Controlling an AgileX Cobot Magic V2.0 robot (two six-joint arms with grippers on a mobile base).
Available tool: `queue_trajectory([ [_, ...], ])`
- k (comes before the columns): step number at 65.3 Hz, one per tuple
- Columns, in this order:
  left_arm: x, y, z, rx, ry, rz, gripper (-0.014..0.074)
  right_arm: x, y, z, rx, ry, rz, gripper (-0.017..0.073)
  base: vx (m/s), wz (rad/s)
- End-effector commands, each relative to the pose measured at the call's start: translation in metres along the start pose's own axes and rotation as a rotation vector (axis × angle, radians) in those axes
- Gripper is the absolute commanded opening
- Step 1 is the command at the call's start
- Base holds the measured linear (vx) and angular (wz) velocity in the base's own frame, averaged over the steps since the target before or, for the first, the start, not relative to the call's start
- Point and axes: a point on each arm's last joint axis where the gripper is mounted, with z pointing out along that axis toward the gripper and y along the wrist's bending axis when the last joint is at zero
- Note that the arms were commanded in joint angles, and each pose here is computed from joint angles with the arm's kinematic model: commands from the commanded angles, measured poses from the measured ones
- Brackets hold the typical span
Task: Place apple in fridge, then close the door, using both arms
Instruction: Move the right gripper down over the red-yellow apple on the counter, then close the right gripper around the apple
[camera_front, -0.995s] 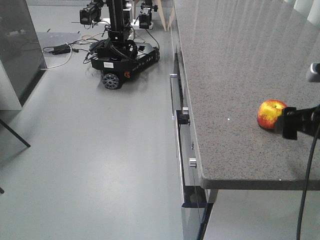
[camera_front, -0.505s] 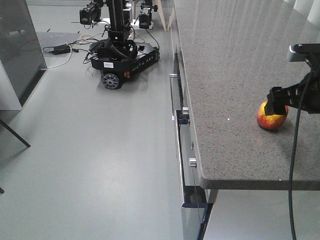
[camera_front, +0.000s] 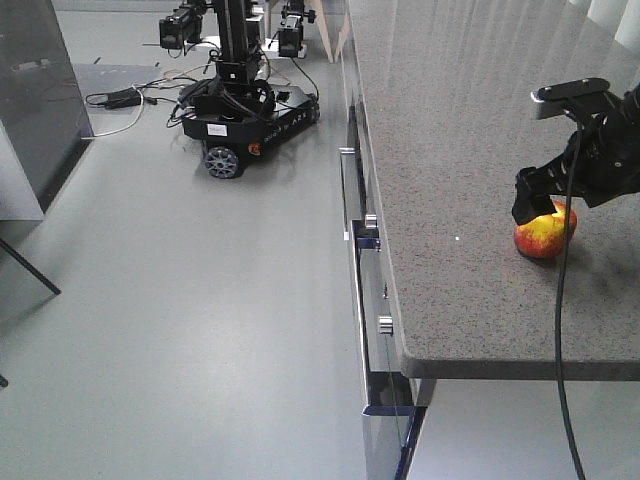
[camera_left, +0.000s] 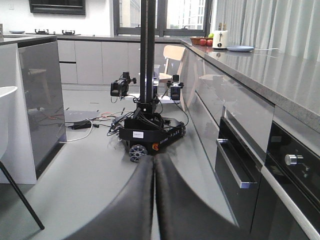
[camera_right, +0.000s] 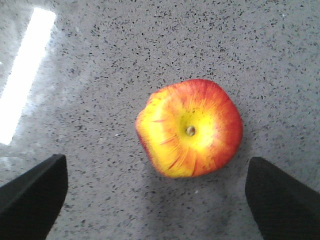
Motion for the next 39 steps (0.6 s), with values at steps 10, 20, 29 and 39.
queue_trajectory([
  [10,0.002,0.0,0.0,0.013,-0.063,-0.012,-0.0006,-0.021,-0.013,-0.016,0.055,-0.007,-0.099,0.0687,0.0,0.0],
  [20,0.002,0.0,0.0,0.013,-0.063,-0.012,-0.0006,-0.025,-0.015,-0.003,0.038,0.025,-0.155,0.0685,0.0,0.0],
  [29,0.002,0.0,0.0,0.013,-0.063,-0.012,-0.0006,-0.027,-0.017,0.009,0.046,0.038,-0.185,0.0681,0.0,0.0],
  [39,0.002,0.0,0.0,0.013,-0.063,-0.012,-0.0006,-0.028,-0.017,0.025,0.022,0.057,-0.202,0.0675,0.0,0.0],
])
